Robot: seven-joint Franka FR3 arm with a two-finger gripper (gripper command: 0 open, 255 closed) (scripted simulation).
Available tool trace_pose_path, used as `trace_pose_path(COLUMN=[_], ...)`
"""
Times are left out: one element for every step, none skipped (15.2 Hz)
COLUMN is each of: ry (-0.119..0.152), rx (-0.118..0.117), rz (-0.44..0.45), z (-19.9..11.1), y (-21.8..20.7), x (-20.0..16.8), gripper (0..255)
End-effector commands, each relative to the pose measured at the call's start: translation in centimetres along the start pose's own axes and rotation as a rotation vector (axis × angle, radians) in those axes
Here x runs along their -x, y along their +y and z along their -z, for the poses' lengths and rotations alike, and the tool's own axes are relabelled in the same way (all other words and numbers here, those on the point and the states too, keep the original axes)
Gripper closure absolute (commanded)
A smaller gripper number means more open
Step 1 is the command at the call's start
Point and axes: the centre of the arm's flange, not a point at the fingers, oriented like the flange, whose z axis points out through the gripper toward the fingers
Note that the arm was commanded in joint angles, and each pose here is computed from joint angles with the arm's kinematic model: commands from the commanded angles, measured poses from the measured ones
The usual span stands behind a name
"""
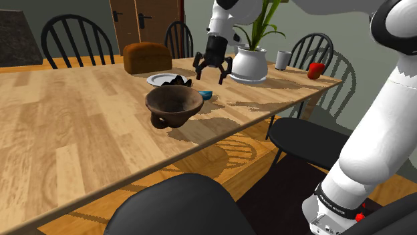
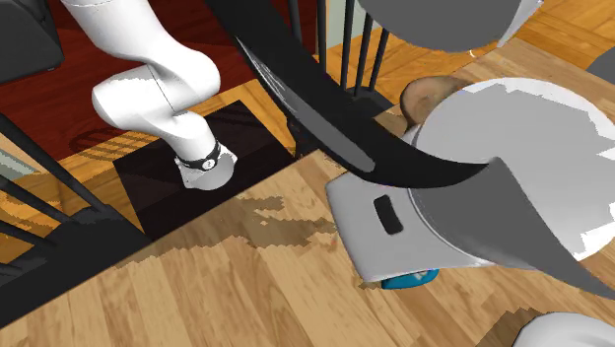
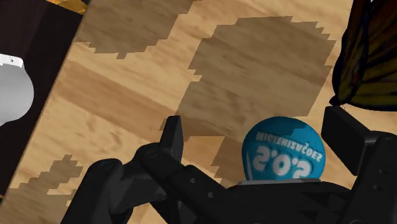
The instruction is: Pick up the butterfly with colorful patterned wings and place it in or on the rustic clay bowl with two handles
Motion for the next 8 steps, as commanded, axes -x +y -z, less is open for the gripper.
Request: trace_pose_path(ry=[-0.051,-0.075,-0.099,-0.123,-0.148,-0.172,-0.177,-0.177], rx=[-0.013,-0.02,-0.027,-0.034,-0.041,-0.048,-0.05,-0.05], rz=[-0.112,-0.163,-0.215,-0.266,-0.318,-0.37,-0.381,-0.381], z=[-0.6,-0.9,-1.2,-1.4,-1.7,-2.1,-2.1,-2.6], y=[-2.2,-3.2,-4.2,-5.2,-6.1,-7.0,-7.2,-7.2], x=[-1.4,-2.2,-3.1,-4.0,-5.0,-6.0,-6.2,-6.1], gripper=[0,0,0,0,0,0,0,0])
